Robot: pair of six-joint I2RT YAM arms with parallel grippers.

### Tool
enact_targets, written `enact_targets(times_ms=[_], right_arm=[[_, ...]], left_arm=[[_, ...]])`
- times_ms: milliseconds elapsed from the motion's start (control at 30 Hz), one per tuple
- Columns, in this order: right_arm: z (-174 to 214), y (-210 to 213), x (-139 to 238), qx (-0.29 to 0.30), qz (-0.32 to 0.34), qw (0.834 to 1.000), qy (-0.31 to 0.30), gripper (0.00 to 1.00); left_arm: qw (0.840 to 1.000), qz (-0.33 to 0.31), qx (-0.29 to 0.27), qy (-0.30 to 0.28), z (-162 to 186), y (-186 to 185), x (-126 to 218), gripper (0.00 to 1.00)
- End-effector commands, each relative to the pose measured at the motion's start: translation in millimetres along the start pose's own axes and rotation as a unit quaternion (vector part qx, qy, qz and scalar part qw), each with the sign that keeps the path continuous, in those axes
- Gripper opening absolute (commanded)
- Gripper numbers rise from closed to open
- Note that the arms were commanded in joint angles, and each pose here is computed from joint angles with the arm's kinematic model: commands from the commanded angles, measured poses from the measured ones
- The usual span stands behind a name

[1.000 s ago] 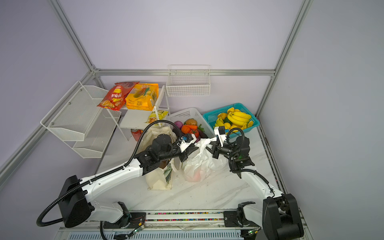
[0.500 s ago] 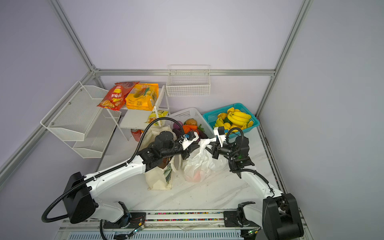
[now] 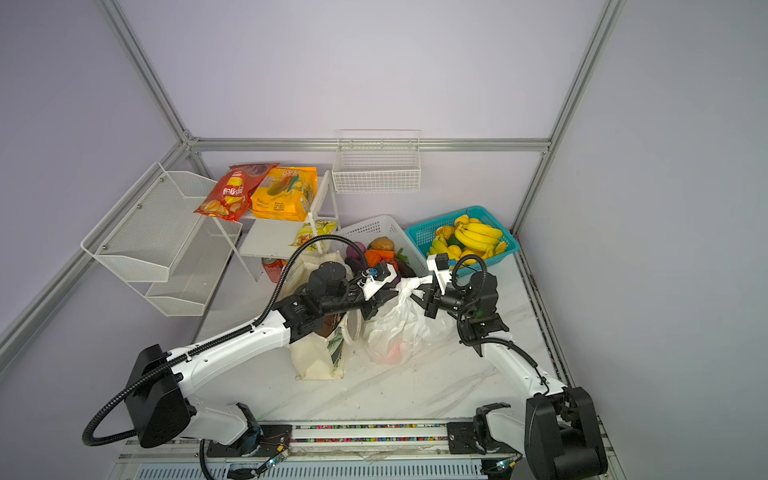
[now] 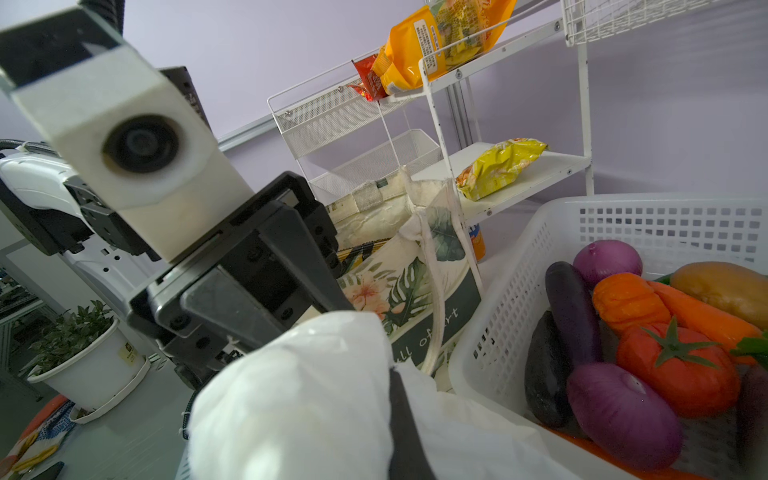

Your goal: Place the mixed food into the grocery bags and tie them

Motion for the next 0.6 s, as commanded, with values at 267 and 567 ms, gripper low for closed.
enact_targets(times_ms=[267, 567], right_arm=[[-16.1, 11.1, 0.3, 0.033, -0.009, 0.999, -0.015, 0.00], [-15.4, 10.2, 0.3, 0.032, -0.008, 0.999, -0.015, 0.00]], left_arm=[[0.999, -0.006, -0.015, -0.044, -29.6, 5.2, 15.0, 0.15], [0.999, -0.003, -0.013, -0.041, -29.7, 9.1, 15.6, 0.18]])
Point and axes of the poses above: each gripper's point midway between its finger pads, its own x axis back along the fingers, its own y axis along the line the jaws close on, z = x × y, the point moved 7 cm from there along x, back along the fingers, and after that the axes turned 2 degrees about -x, right-handed, at the moved point
